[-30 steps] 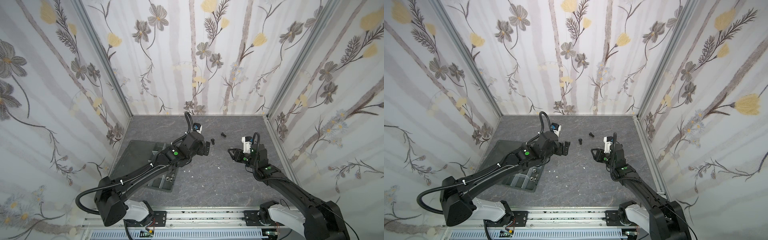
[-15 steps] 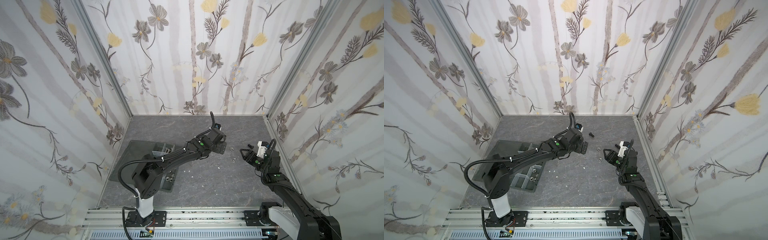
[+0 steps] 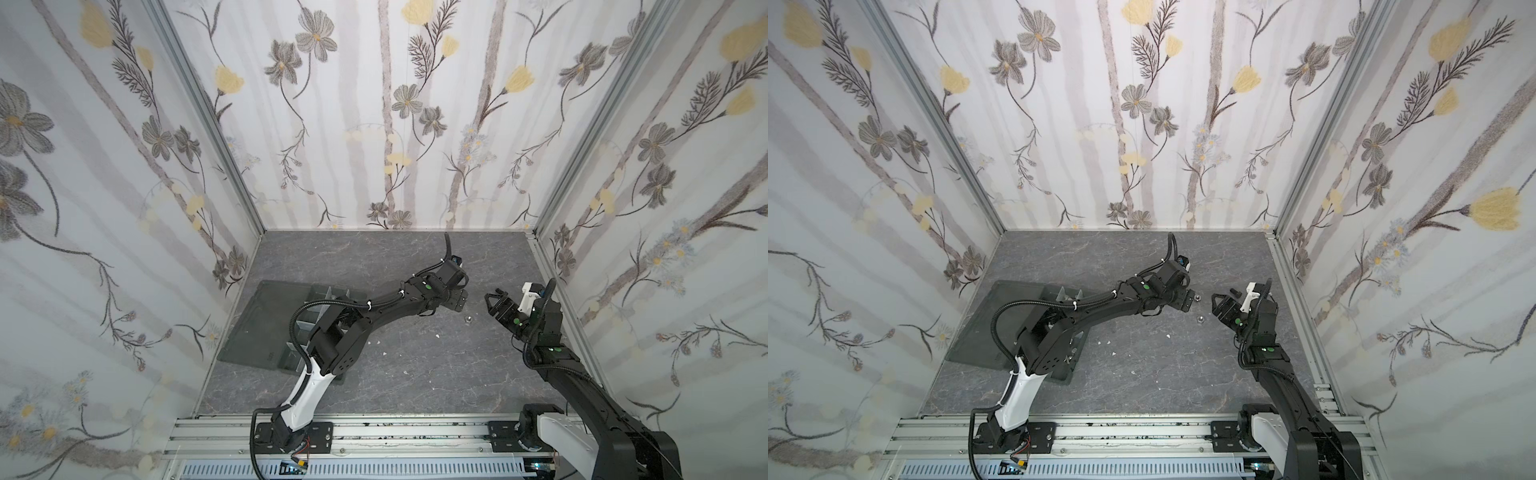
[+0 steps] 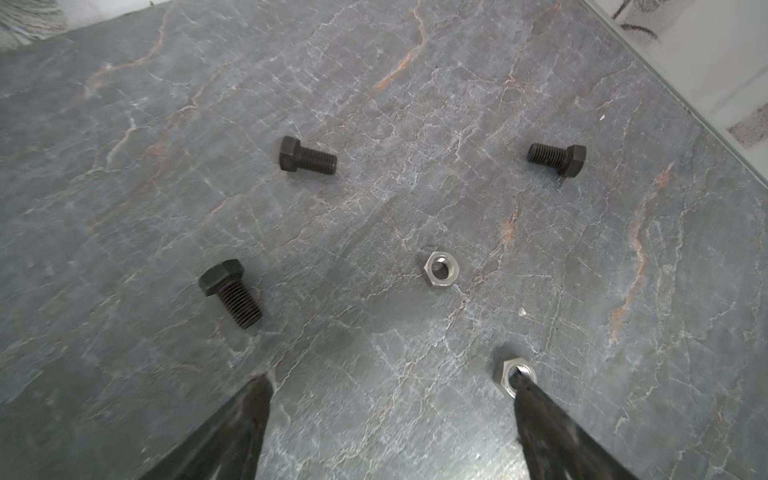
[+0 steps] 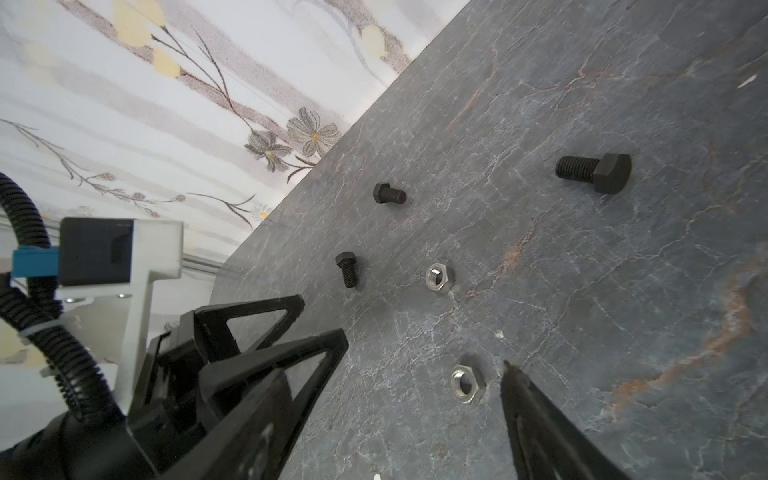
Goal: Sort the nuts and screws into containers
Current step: 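Reach both grippers out toward the loose silver hex nuts on the table, then lower the left gripper onto a silver hex nut and close on it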
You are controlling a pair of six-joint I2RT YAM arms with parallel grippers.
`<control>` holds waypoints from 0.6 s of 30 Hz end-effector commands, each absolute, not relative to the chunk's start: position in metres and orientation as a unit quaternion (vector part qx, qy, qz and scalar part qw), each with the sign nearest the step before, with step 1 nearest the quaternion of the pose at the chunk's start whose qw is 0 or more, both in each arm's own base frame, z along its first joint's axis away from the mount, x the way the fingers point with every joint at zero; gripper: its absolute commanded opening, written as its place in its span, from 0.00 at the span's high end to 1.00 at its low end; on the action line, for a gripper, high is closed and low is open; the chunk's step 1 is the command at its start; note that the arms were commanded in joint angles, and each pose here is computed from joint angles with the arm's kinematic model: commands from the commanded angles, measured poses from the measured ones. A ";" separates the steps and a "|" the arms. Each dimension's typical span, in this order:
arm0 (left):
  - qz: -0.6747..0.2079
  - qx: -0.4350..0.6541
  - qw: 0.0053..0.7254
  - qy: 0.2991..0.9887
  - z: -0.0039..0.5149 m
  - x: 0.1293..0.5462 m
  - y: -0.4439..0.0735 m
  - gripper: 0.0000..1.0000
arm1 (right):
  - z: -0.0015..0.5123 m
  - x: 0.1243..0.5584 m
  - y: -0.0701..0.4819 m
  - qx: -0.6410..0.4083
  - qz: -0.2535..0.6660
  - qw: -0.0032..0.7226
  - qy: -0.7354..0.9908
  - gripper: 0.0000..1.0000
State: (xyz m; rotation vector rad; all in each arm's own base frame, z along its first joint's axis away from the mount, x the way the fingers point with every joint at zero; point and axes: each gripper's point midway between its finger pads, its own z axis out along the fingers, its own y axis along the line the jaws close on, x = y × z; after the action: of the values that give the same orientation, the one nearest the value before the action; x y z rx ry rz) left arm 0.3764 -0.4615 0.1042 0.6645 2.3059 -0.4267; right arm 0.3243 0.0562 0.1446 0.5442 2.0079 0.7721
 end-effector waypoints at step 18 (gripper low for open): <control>-0.183 0.304 0.330 0.875 0.050 0.393 -0.507 0.28 | 0.133 0.330 0.034 0.267 0.278 0.444 0.809 0.18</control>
State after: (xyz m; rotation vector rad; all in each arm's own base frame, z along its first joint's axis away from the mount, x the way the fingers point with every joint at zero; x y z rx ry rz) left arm 0.3912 -0.4980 0.0477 0.7621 2.3176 -0.4513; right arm 0.3264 0.0344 0.1281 0.6612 2.0296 0.6815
